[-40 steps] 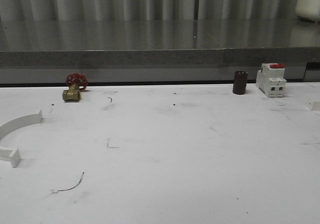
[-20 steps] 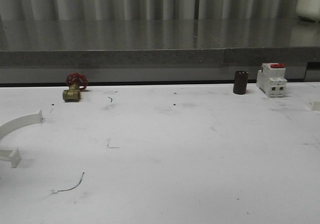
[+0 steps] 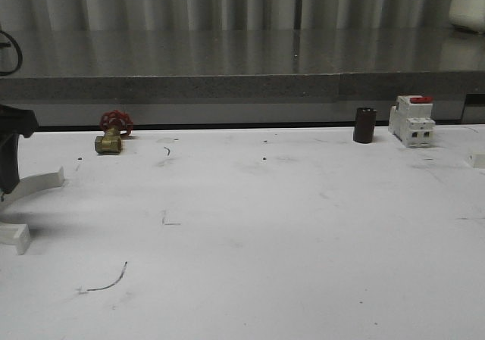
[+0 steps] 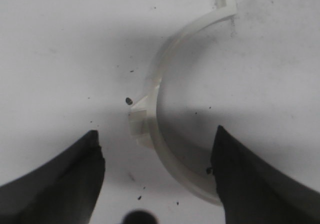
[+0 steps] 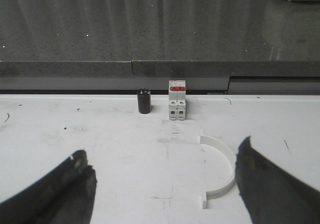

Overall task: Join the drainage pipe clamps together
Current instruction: 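Lower the left gripper onto the white clamp half and grasp its end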

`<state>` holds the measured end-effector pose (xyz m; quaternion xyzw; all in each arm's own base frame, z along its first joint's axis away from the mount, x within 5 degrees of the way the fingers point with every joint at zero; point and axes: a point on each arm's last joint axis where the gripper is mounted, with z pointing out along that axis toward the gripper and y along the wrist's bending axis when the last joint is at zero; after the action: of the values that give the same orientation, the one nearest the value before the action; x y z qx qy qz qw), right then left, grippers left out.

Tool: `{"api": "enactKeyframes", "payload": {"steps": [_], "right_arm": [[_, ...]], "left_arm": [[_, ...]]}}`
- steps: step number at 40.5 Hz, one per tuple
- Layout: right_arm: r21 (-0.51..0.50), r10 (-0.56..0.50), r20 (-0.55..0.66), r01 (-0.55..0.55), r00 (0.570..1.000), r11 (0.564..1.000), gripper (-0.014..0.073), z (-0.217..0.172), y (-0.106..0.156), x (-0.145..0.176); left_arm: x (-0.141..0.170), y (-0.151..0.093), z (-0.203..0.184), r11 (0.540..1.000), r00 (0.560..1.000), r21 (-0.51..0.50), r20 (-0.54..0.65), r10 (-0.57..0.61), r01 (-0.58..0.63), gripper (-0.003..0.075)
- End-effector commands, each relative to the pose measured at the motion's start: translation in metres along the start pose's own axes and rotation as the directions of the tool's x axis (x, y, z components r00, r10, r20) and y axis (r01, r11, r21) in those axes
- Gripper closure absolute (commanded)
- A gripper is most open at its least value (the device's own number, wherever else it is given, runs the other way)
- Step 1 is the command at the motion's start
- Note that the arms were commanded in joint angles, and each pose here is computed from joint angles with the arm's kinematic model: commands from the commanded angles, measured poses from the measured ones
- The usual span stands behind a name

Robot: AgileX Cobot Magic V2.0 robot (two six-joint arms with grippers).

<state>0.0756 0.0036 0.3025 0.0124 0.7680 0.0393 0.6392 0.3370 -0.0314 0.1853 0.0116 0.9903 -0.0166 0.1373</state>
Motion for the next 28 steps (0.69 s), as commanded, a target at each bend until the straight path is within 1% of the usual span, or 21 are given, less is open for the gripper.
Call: {"api": "enactKeyframes", "payload": {"steps": [1,5,11,22,24,26,28], "right_arm": [[0.006,-0.007,0.095,0.007,0.995,1.0,0.0004,-0.002,0.0,-0.017],[0.006,-0.007,0.095,0.007,0.995,1.0,0.0004,-0.002,0.0,-0.017],[0.006,-0.007,0.095,0.007,0.995,1.0,0.0004,-0.002,0.0,-0.017],[0.006,-0.007,0.095,0.007,0.995,1.0,0.0004,-0.002,0.0,-0.017],[0.006,-0.007,0.095,0.007,0.995,1.0,0.0004,-0.002,0.0,-0.017],[0.006,-0.007,0.095,0.007,0.995,1.0,0.0004,-0.002,0.0,-0.017],[0.006,-0.007,0.095,0.007,0.995,1.0,0.0004,-0.002,0.0,-0.017]], "left_arm": [[-0.014,-0.001,-0.01,0.999,0.996,0.019,0.074,-0.046,0.044,0.0335],[-0.015,-0.002,0.001,0.997,0.996,0.026,0.049,-0.069,0.067,0.0334],[-0.015,-0.002,0.011,0.997,0.997,0.023,0.023,-0.072,0.071,0.0334],[-0.016,-0.002,0.014,0.997,0.997,0.024,0.032,-0.073,0.072,0.0341],[-0.016,-0.002,0.014,0.997,0.997,0.024,0.032,-0.073,0.072,0.0363],[-0.016,-0.002,0.014,0.997,0.997,0.024,0.032,-0.073,0.072,0.0407],[-0.016,-0.002,0.014,0.997,0.997,0.024,0.032,-0.073,0.072,0.0468]]}}
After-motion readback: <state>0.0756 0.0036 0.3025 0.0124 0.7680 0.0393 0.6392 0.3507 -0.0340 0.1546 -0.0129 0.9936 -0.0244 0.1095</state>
